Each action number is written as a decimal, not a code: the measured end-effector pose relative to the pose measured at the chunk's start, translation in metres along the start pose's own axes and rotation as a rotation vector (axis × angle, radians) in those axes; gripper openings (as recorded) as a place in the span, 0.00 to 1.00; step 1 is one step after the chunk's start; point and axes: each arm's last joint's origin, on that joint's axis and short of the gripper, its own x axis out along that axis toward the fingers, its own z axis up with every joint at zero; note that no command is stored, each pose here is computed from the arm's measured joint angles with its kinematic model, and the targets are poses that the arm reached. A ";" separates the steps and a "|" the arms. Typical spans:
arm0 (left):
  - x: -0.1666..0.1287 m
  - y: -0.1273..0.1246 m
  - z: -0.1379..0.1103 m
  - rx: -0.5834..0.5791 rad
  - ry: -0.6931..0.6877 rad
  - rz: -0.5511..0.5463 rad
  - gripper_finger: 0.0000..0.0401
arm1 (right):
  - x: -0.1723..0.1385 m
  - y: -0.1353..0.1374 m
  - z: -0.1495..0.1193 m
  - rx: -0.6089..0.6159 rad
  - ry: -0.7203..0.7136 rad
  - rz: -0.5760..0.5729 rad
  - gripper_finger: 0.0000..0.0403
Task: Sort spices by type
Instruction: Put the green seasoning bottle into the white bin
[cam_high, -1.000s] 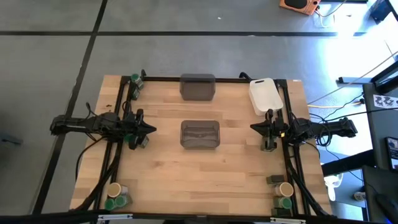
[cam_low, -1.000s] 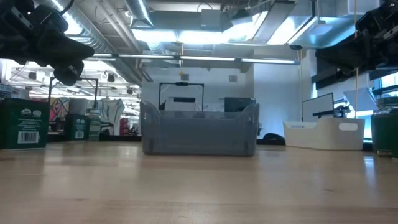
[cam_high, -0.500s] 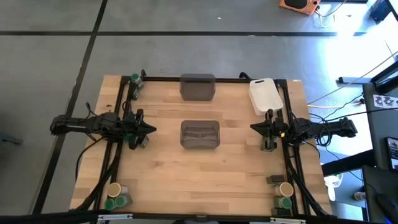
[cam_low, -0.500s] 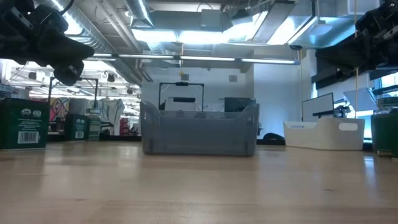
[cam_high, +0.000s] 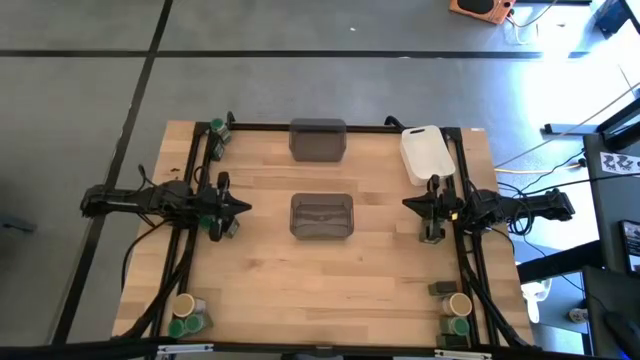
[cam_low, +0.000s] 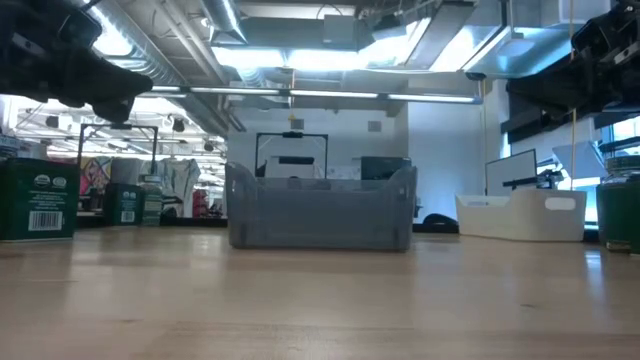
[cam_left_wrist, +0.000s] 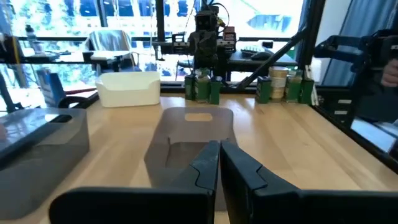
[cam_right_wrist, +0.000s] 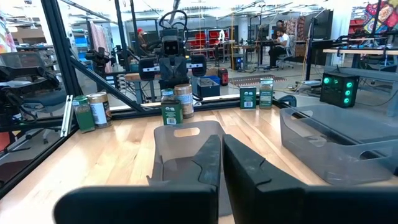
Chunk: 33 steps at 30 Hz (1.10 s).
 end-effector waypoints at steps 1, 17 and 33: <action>0.000 0.000 0.000 0.002 -0.004 0.013 0.03 | 0.000 0.000 0.000 0.003 -0.003 0.002 0.05; -0.001 0.002 0.011 -0.226 -0.126 0.071 0.03 | -0.002 -0.005 0.012 -0.036 -0.054 -0.182 0.05; -0.007 0.004 0.035 0.102 -0.361 0.166 0.03 | -0.006 -0.005 0.031 -0.051 -0.053 -0.181 0.05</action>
